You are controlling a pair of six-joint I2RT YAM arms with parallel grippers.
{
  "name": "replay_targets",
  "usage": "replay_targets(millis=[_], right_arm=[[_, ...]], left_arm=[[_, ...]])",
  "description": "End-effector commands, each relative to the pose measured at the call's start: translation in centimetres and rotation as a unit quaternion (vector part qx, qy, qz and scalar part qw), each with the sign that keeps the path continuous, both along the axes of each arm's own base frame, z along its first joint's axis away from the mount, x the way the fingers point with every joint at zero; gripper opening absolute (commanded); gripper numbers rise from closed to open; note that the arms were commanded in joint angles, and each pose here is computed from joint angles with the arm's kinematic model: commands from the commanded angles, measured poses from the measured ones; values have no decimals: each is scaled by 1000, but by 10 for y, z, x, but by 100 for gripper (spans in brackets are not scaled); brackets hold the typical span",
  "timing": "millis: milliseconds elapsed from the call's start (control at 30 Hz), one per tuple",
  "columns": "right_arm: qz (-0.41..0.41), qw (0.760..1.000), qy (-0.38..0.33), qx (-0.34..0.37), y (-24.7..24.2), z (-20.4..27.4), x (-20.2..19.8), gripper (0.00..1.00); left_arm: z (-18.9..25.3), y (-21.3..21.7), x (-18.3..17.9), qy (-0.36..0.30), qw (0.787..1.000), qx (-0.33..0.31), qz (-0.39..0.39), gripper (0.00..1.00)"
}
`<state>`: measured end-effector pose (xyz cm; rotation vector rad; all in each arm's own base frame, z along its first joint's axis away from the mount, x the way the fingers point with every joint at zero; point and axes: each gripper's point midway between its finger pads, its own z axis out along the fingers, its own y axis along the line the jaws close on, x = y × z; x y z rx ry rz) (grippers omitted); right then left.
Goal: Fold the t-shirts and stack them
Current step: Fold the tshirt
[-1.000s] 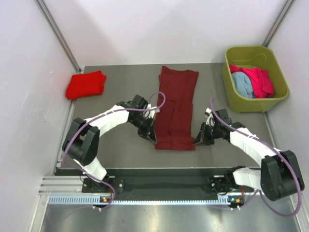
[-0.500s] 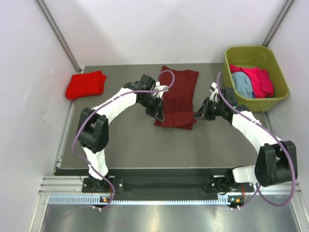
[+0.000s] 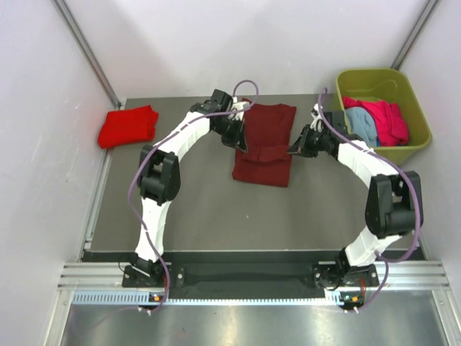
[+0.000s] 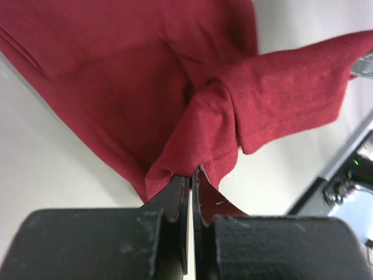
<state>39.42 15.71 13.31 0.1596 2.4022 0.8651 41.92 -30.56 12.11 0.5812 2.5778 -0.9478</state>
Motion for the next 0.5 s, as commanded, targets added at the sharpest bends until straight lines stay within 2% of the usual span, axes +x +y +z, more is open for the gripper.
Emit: replay_targets(millis=[0, 267, 467], right_arm=[[-4, 998, -57, 1, -3, 18, 40, 0], [-3, 998, -65, -1, 0, 12, 83, 0], [-3, 998, -55, -1, 3, -4, 99, 0]], left_arm=[[3, -5, 28, -29, 999, -11, 9, 0], [-14, -6, 65, -49, 998, -11, 38, 0], [-20, 1, 80, -62, 996, -1, 57, 0]])
